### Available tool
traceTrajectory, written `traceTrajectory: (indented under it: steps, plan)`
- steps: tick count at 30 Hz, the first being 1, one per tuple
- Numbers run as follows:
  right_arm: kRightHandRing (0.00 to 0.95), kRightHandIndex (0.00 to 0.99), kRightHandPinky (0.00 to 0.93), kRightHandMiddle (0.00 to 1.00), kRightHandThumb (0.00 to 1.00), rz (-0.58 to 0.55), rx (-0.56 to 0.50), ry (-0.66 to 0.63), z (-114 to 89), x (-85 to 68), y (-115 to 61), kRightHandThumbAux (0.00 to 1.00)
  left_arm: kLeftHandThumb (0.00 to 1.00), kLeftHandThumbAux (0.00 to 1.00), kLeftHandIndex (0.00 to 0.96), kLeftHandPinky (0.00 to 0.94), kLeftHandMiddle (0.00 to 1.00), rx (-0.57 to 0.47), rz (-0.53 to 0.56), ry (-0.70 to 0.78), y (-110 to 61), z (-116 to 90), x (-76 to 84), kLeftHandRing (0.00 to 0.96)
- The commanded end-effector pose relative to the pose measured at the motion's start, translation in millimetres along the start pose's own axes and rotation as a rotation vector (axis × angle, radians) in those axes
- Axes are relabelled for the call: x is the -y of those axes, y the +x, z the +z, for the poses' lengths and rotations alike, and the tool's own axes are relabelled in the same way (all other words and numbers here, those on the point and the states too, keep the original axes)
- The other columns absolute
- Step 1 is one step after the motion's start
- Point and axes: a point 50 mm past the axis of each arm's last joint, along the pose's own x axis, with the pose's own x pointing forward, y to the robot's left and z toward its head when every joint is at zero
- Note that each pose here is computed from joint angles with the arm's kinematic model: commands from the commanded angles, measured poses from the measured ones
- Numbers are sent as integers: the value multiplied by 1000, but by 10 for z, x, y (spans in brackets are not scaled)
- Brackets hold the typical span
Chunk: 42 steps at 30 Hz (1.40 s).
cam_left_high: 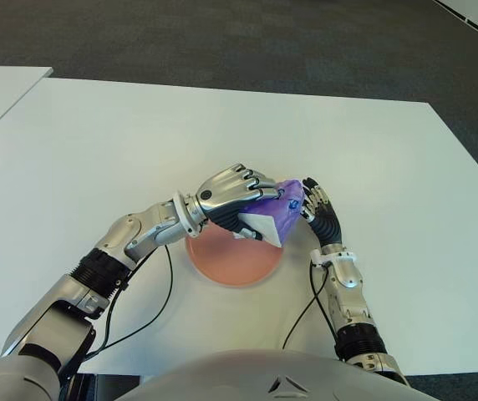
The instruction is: Put the tissue paper into the plate.
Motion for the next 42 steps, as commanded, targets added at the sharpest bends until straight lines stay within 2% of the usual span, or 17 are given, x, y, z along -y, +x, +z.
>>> traceTrajectory:
  steps: [1,12,20,30,42]
  plan:
    - [0,0,0,0,0,-24,-324,47,-578,6,-408,563,849,671,392,822,533,12,-152,11,-86,49,226,826]
    - [0,0,0,0,0,-18,-327,49,-588,7,-409,557,849,671,393,836,535,49,-192,74,-136,71,238,828]
    - [0,0,0,0,0,-13,-318,45,-593,0,-408,548,849,671,392,831,535,60,-173,130,-147,63,211,829]
    - [0,0,0,0,0,-2,-305,36,-560,-10,-413,557,849,671,393,835,537,79,-210,213,-167,40,153,825]
    - [0,0,0,0,0,0,-306,48,-557,-12,-423,564,850,670,395,836,544,86,-217,233,-203,26,96,823]
